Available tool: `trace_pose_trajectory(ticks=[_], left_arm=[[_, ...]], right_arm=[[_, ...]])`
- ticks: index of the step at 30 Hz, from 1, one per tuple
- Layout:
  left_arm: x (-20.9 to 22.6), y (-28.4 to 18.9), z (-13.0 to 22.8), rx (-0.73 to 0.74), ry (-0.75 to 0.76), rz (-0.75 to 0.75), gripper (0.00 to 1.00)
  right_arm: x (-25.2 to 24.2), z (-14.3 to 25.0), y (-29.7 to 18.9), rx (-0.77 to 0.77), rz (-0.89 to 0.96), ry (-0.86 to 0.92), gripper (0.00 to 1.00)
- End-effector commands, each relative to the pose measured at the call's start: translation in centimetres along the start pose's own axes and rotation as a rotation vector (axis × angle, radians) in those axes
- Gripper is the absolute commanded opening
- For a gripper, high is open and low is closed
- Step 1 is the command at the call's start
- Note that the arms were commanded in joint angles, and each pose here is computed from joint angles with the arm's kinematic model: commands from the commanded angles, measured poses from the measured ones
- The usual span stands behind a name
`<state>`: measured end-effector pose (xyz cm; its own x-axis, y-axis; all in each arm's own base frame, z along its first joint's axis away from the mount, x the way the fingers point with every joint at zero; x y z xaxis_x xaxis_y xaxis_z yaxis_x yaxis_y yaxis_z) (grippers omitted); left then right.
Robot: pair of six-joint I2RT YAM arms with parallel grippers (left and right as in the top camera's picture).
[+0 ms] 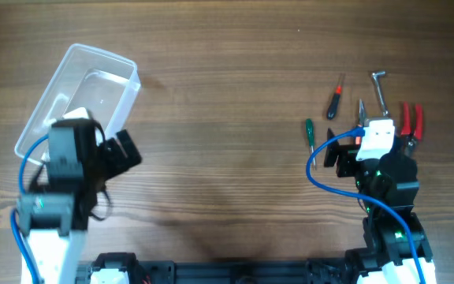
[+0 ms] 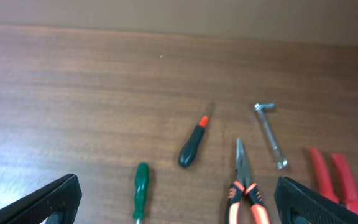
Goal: Pack container
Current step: 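Grasp the clear container with the left gripper and drag it to center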
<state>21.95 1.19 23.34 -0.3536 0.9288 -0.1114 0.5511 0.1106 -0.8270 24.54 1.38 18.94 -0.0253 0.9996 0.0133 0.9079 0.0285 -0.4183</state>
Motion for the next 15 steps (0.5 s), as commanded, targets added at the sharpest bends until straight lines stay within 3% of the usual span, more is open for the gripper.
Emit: trace_pose_trajectory(ticks=[1,4,7,15], left_arm=[[1.7,-0.6,-1.5,0.213,-0.234,-0.071,1.0],[3.4,0.0,-1.4,0.316,-0.325,-0.113,1.0],[5.7,0.4,-2.3,0.282,-0.491,-0.15,1.0],[8.7,0.7,-4.0,0.177,-0.577,-0.208,1.0]], right_arm=[[1.1,-0.1,-0.4,0.023,-0.085,-0.017,1.0],[3.1,-0.2,-0.7,0.022,-0.238,-0.005,1.0],[-0.3,-0.4,-0.3,0.009,0.021,0.249,1.0],[-2.0,-1.8,0.6,0.103,0.126,0.196,1.0]])
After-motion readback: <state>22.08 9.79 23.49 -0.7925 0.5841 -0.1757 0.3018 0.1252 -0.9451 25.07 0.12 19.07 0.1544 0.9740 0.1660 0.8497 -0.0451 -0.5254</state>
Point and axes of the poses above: each gripper's point midway between its finger pads, its own y axis out along the fingers, its own x axis along the line the jaws close on, z = x × y, the point moved 4 cm from there along -y, back along the fingers, and after that the axes turned 4 degrees about y, right-handed, at the moved point
